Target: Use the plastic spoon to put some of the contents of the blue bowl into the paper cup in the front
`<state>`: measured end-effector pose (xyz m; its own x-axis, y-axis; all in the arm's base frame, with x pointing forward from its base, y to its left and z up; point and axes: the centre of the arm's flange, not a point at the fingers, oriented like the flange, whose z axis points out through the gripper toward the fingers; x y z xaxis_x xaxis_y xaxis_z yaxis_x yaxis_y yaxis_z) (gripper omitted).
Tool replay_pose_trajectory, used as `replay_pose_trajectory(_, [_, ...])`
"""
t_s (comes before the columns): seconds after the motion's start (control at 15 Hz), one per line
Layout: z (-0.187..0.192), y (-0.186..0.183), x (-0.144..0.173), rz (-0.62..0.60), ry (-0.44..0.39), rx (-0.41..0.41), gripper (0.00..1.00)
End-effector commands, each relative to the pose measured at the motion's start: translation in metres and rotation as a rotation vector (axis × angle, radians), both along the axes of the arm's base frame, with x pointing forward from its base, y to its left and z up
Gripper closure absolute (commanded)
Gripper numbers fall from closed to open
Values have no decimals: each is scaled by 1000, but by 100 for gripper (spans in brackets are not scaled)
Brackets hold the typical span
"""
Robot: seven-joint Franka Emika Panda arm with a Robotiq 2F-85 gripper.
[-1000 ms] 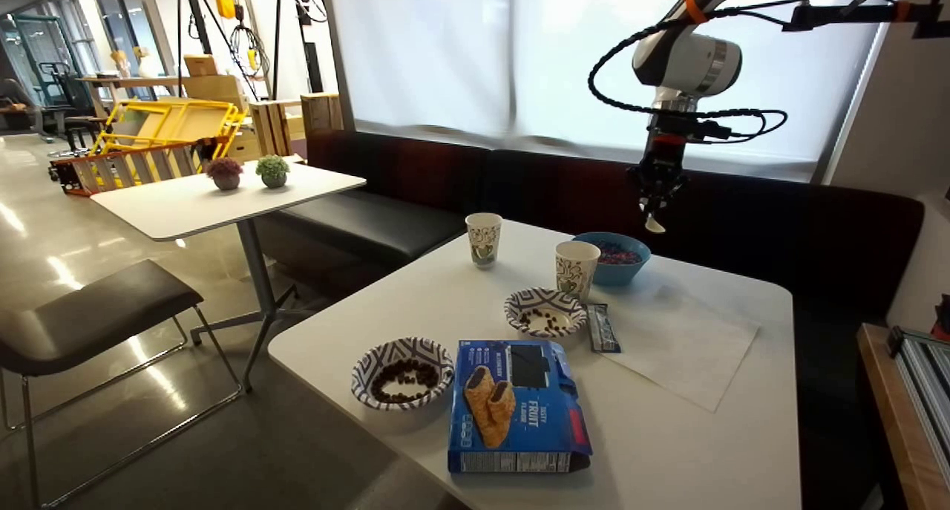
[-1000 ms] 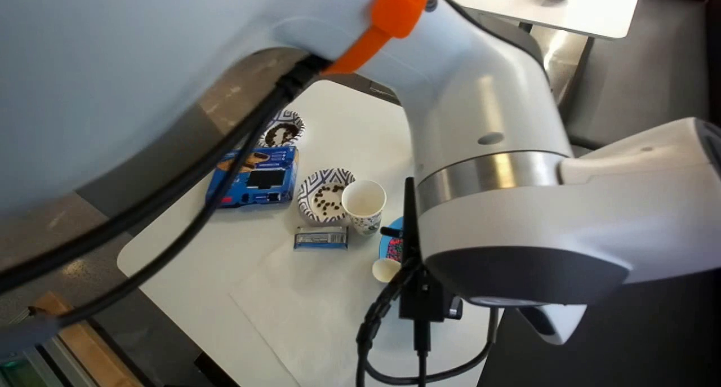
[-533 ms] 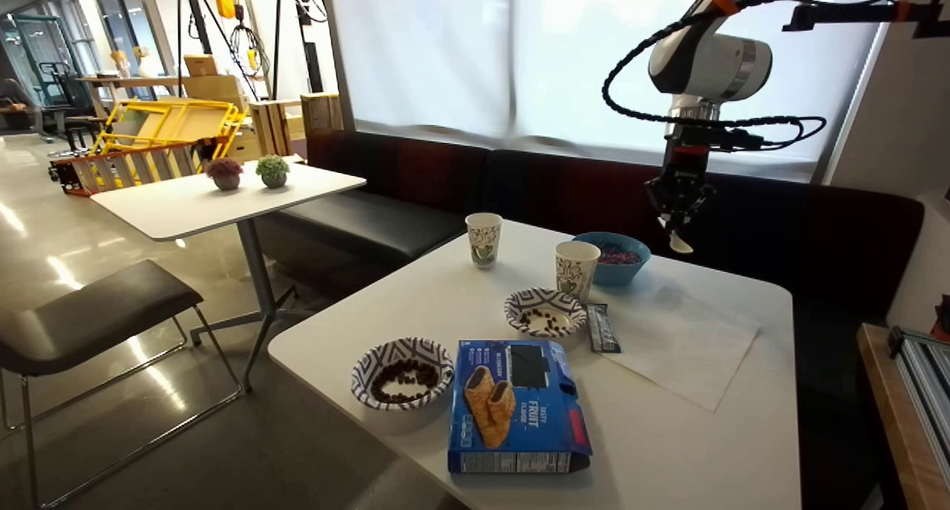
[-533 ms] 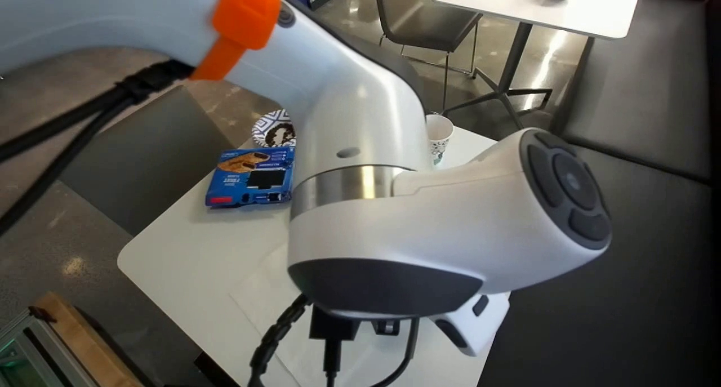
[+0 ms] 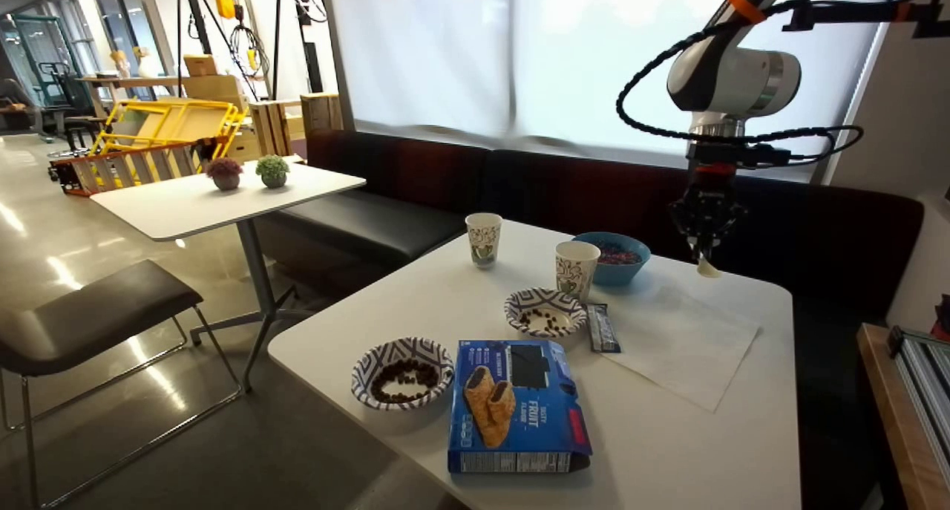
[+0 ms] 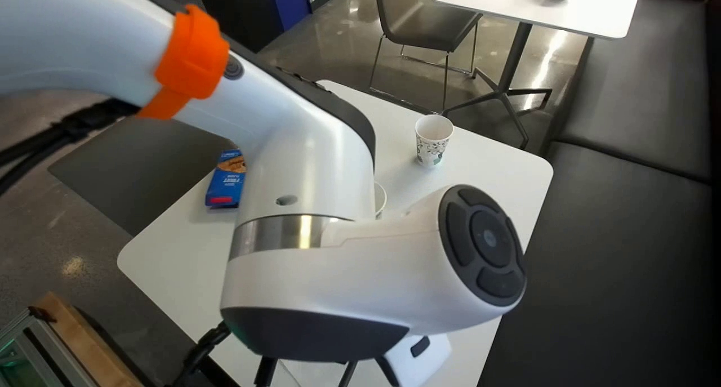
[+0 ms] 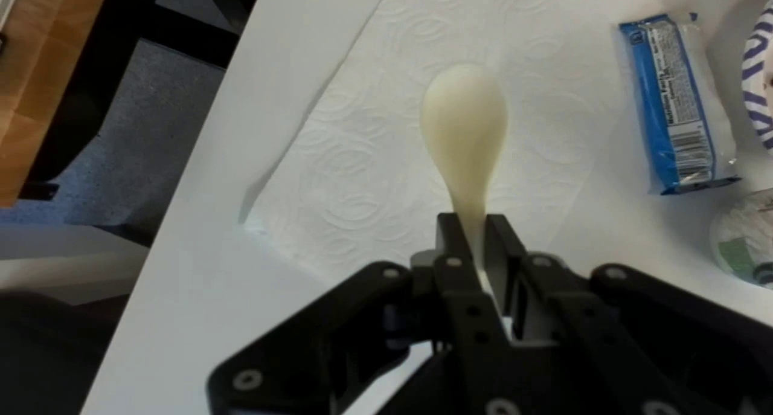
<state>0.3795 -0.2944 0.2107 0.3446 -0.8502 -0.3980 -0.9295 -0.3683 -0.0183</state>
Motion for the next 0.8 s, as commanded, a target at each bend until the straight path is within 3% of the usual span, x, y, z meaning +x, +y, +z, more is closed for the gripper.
replay_pose_trajectory(0.0, [-3,1,-3,-1,8,5,86])
replay_pose_trajectory(0.2, [-1,-1,1,0,1,-1,86])
replay_pose_trajectory(0.27, [0,-1,1,0,-1,-2,97])
replay_pose_trajectory(0.73, [-44,12,-26,33,-43,-61,97])
